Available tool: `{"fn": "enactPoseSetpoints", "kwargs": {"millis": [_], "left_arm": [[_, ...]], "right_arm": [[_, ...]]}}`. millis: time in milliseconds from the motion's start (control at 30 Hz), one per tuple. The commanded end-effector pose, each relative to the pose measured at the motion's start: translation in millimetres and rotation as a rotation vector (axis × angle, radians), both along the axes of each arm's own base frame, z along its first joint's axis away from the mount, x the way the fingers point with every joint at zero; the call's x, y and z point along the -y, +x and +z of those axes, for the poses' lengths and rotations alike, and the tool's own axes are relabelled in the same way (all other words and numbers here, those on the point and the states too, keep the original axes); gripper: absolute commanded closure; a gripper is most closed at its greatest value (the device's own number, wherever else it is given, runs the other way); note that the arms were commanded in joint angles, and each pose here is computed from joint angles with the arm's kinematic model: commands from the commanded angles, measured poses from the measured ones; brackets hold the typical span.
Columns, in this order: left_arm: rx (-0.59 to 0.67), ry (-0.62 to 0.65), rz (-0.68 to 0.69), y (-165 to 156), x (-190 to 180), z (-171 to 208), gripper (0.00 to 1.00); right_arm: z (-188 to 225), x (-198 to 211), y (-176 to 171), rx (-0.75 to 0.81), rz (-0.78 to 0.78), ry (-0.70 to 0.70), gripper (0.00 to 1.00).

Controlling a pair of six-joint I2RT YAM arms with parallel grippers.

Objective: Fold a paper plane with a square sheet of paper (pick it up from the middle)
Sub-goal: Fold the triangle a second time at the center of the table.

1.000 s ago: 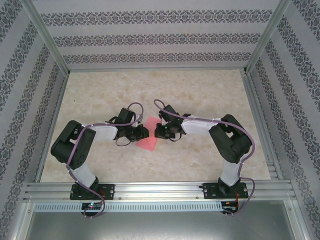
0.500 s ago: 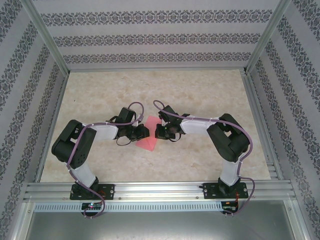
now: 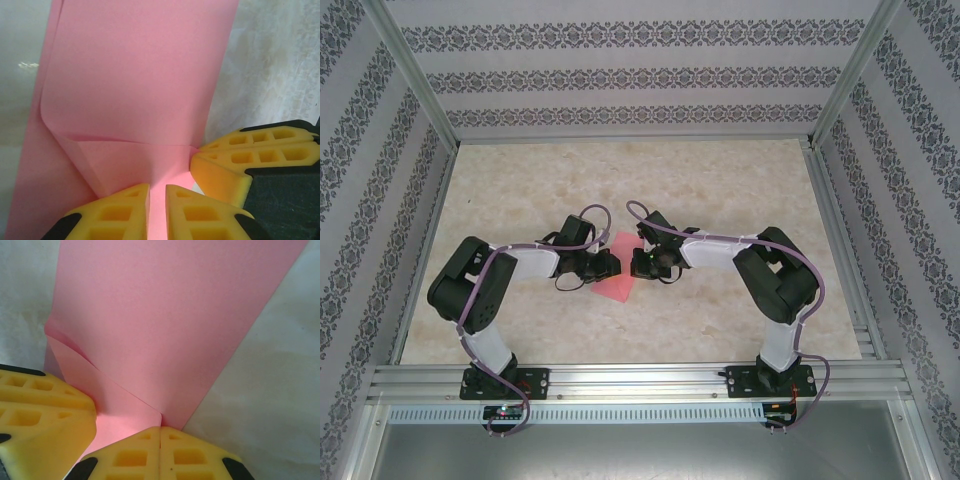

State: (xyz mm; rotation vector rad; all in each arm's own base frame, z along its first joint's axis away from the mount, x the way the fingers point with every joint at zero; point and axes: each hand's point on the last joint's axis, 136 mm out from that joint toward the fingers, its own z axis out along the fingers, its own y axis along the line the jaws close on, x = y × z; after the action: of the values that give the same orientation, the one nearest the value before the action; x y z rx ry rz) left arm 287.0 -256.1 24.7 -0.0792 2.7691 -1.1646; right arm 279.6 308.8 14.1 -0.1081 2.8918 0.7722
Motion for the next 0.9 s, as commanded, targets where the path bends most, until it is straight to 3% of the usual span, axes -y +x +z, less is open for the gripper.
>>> {"fn": "enactPoseSetpoints", "kwargs": {"millis": [0, 300, 633, 867], "left_arm": [[0.014, 0.0, -0.028, 1, 7, 1, 0.84], [-0.031, 0.076, -0.013, -5, -3, -17, 0.85], [-0.086, 0.181, 0.006, -18, -21, -37, 0.87], [-0.084, 0.194, 0.025, -17, -24, -38, 0.87]], "right_arm": [[-7, 5, 3, 0.0, -0.008, -0.043, 0.94], [-7, 5, 2, -0.003, -0.007, -0.044, 0.94], [55, -4, 14, 0.122, -0.003, 0.058, 0.74], [58, -21, -20, 0.107, 0.09, 0.087, 0.87]]}}
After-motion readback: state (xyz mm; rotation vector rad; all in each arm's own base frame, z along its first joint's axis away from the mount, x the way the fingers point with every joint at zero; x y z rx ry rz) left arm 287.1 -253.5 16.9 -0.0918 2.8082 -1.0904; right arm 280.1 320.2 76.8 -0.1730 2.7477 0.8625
